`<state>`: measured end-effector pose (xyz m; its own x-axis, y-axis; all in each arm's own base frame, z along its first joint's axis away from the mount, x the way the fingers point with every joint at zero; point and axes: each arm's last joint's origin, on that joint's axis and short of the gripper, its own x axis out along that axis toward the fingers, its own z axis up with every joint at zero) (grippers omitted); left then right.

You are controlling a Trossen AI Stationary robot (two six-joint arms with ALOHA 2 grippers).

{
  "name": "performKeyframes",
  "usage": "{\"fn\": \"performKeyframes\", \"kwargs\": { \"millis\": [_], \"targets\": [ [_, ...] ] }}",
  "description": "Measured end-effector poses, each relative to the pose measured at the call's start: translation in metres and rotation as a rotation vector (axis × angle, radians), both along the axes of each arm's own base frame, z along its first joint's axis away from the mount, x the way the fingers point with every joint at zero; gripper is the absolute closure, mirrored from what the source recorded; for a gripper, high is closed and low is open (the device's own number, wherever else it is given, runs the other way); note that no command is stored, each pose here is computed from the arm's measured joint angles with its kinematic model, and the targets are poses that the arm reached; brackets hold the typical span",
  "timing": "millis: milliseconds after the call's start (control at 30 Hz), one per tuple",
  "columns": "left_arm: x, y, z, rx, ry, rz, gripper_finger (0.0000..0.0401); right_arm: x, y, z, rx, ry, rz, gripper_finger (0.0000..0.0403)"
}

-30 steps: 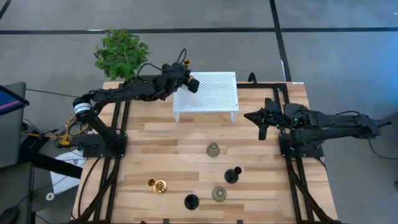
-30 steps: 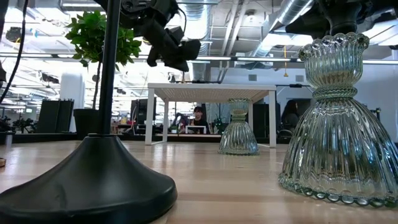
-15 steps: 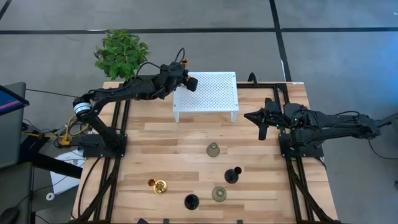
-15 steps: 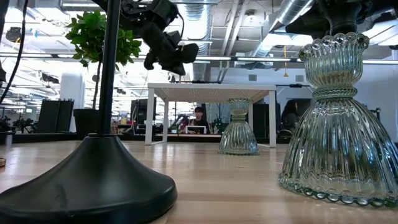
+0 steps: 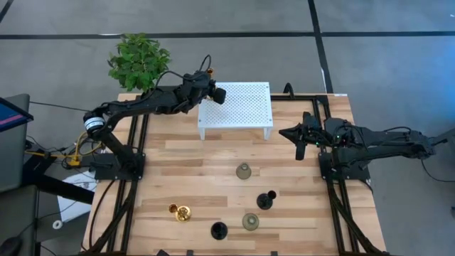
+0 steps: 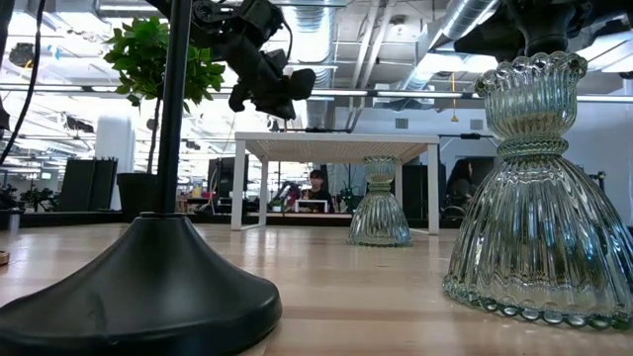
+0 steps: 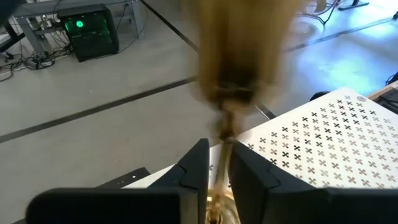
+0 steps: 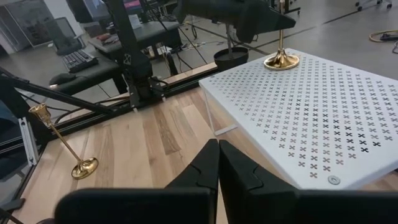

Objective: Pick & Place candle stick holders
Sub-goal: Put the top gold candle holder on the shelf, then put the top transparent candle holder on the shelf

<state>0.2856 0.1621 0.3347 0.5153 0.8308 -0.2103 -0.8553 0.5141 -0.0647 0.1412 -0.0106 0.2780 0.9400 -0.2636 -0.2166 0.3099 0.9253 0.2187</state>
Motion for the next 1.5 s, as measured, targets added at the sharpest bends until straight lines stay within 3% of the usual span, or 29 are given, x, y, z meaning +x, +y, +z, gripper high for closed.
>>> {"fn": "performKeyframes", "kwargs": {
  "millis": [267,600,733,1233,1500],
  "targets": [
    [0.000,0.000,0.000,0.010,0.021,-0.005,0.0302,0.000,0.000,0.000,0.000,0.000,0.000,0.0403],
    [-0.002,-0.001,-0.006,-0.017,0.094,-0.027,0.0210,0.000,0.000,0.000,-0.002,0.001,0.000,0.0403],
    [-0.005,-0.008,-0.005,-0.031,0.122,-0.041,0.0192,0.000,0.000,0.000,-0.002,0.001,0.000,0.0403],
    [-0.043,-0.055,0.043,0.040,0.060,-0.157,0.0217,0.000,0.000,0.000,-0.017,0.007,0.003,0.0403],
    [-0.063,-0.098,0.060,0.026,0.007,-0.444,0.0243,0.000,0.000,0.000,-0.016,0.007,0.009,0.0403]
  ]
}}
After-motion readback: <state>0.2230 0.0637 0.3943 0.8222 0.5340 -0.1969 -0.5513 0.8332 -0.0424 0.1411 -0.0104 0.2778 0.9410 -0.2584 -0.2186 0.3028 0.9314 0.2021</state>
